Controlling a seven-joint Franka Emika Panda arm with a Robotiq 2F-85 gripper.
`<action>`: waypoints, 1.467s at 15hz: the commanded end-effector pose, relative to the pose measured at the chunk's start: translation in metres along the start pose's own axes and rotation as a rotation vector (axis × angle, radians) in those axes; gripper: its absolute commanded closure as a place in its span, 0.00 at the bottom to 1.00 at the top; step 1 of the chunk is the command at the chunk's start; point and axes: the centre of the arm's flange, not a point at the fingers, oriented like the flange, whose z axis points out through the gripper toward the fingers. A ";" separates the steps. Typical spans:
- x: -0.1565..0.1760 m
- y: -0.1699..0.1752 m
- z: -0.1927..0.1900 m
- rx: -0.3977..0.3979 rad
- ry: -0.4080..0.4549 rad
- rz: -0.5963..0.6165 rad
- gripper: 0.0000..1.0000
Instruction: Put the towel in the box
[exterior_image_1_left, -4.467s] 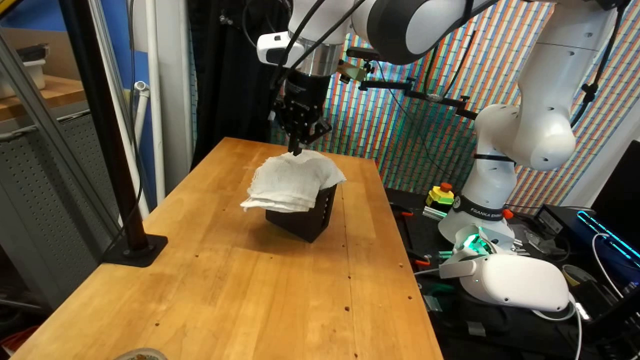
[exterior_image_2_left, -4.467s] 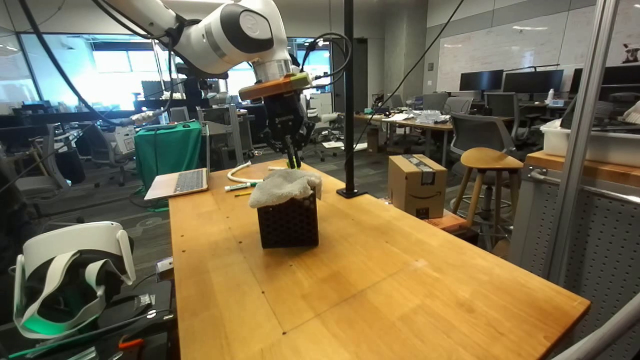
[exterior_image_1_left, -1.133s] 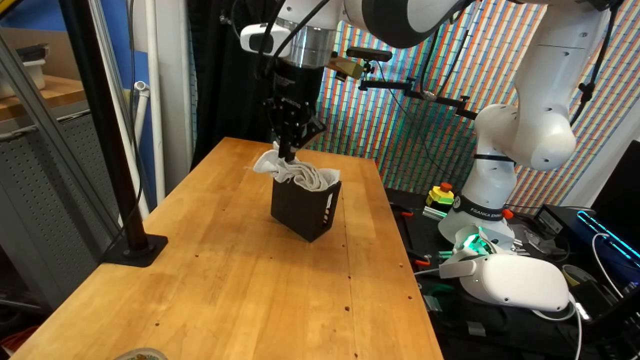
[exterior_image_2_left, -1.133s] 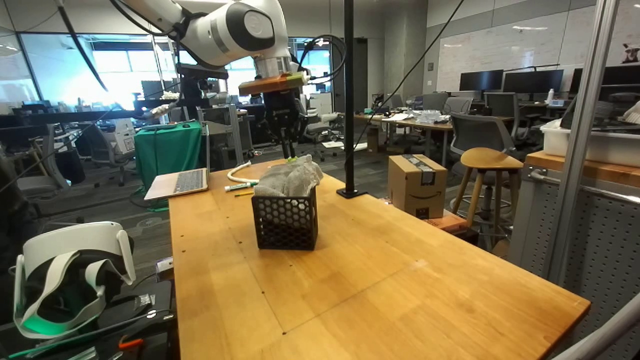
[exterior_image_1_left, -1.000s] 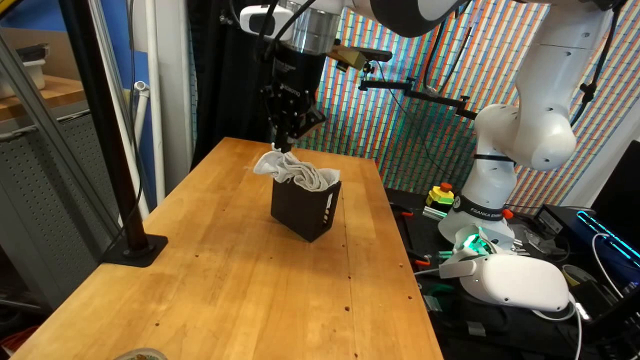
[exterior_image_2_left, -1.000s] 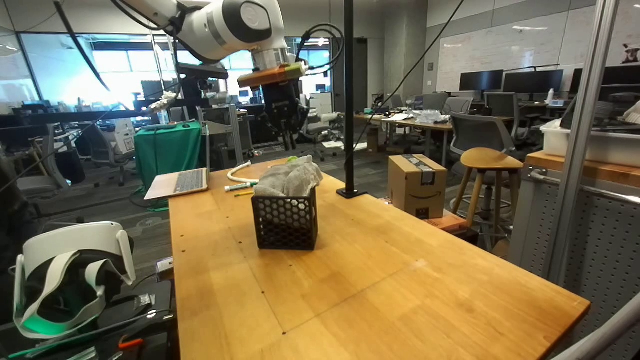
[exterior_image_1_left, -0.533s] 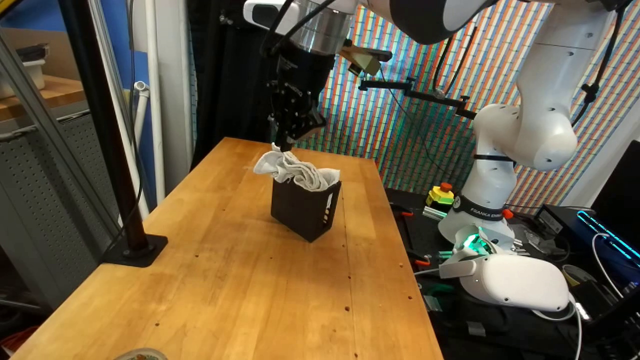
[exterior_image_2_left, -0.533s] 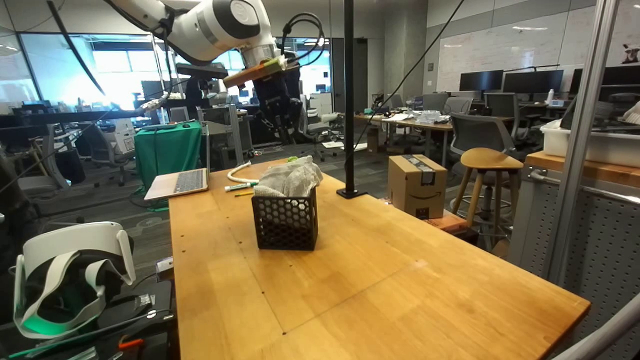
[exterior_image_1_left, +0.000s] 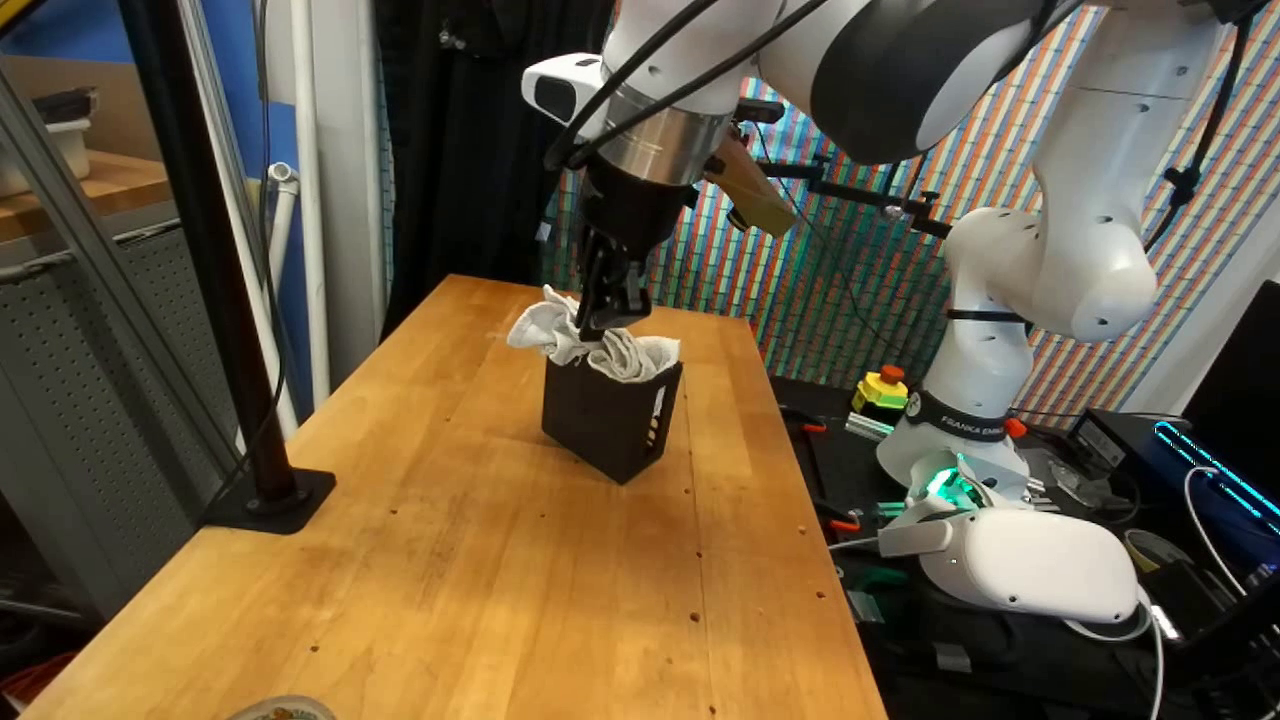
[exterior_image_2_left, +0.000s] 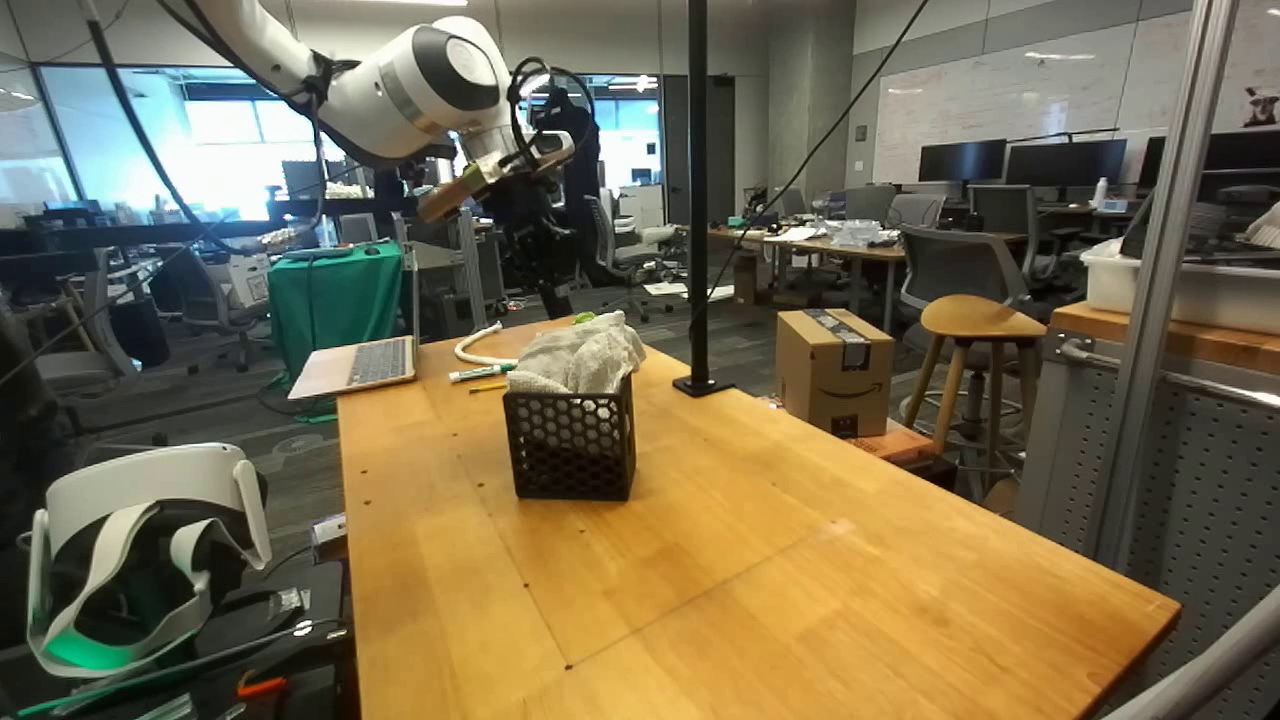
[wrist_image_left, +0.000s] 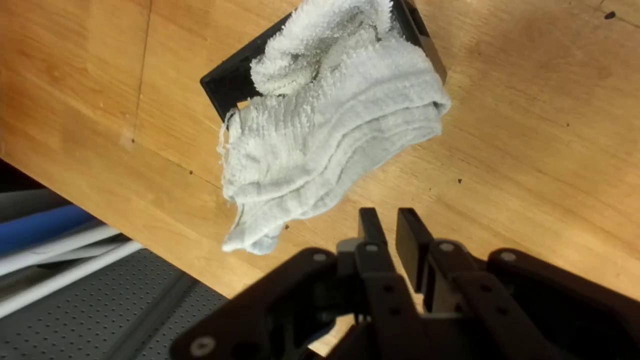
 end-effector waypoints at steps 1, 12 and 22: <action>0.001 0.005 -0.004 -0.080 0.026 0.124 0.83; 0.002 0.009 0.017 -0.177 -0.016 0.237 0.09; 0.001 0.006 0.057 -0.183 -0.116 0.248 0.51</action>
